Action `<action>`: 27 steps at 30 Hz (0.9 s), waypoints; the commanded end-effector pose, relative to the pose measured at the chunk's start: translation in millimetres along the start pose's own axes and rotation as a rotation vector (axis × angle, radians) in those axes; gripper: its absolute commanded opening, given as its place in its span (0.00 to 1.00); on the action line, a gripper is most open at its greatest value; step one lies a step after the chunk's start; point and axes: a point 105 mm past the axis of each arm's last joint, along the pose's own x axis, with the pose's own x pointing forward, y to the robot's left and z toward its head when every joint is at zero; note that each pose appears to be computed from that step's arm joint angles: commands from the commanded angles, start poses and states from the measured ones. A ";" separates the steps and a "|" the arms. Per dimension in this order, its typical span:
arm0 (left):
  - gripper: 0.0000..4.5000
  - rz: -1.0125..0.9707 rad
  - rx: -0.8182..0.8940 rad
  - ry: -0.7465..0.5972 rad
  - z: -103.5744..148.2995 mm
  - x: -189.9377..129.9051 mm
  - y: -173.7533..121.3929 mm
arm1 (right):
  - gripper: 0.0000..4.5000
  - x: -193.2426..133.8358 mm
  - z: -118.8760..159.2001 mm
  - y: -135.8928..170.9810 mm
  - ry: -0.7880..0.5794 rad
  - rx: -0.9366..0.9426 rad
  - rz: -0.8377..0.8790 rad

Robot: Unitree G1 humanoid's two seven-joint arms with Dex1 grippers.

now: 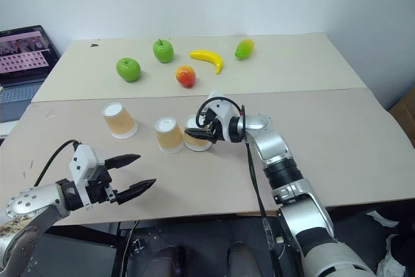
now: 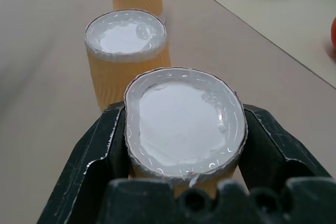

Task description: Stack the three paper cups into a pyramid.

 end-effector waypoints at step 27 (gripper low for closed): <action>1.00 0.872 -0.013 -0.312 25.5 -51.1 88.9 | 1.00 -75.1 86.3 -4.0 -0.226 -0.090 -0.067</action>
